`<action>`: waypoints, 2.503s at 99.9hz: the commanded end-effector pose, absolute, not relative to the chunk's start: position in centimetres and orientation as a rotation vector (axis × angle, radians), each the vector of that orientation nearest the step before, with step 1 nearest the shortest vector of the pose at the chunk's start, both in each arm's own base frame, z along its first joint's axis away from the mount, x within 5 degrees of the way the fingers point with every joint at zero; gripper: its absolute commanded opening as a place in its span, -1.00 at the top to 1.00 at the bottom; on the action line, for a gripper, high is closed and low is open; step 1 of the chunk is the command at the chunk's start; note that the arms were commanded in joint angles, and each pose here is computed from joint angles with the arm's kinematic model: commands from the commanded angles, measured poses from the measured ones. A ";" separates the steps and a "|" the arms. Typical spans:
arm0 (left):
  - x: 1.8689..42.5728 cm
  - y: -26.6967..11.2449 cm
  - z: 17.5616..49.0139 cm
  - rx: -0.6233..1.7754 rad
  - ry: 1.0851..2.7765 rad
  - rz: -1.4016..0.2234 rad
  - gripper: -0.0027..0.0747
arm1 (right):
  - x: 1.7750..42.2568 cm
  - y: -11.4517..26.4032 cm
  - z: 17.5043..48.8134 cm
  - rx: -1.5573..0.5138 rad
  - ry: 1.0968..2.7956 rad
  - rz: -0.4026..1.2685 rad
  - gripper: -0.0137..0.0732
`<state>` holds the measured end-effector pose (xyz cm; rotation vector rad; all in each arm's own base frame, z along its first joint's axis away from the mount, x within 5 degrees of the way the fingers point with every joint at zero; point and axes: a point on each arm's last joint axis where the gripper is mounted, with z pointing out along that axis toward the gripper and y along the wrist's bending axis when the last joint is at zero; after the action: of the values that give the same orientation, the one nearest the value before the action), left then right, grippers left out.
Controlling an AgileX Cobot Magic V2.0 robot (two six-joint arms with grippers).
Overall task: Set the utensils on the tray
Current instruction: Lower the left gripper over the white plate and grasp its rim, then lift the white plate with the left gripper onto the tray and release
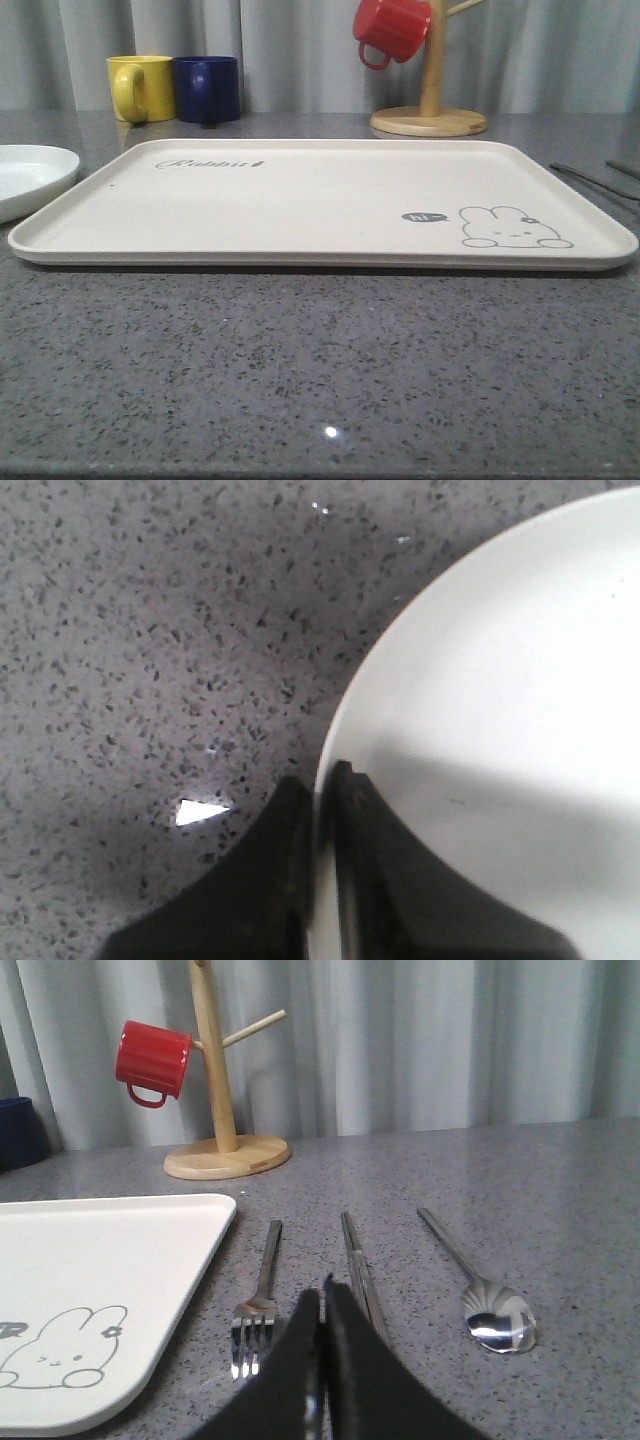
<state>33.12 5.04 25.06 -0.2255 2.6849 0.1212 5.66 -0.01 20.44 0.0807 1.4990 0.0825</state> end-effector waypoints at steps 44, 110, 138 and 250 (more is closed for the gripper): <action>27.5 4.8 37.1 -0.201 2.370 -0.072 0.97 | 5.3 -0.1 21.9 0.072 1.377 0.071 0.84; 31.7 -8.7 36.2 0.279 2.390 -0.423 0.97 | 5.3 -0.1 21.9 0.072 1.377 0.071 0.84; 34.3 -11.7 32.8 0.336 2.464 -0.471 0.97 | 5.3 -0.1 21.9 0.072 1.377 0.071 0.84; 33.5 -11.0 35.0 0.287 2.306 -0.446 0.11 | 5.3 -0.1 21.9 0.072 1.377 0.071 0.84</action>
<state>35.21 -11.42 30.24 0.3140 2.4976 -0.4372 5.66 -0.01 20.44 0.0807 1.4990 0.0825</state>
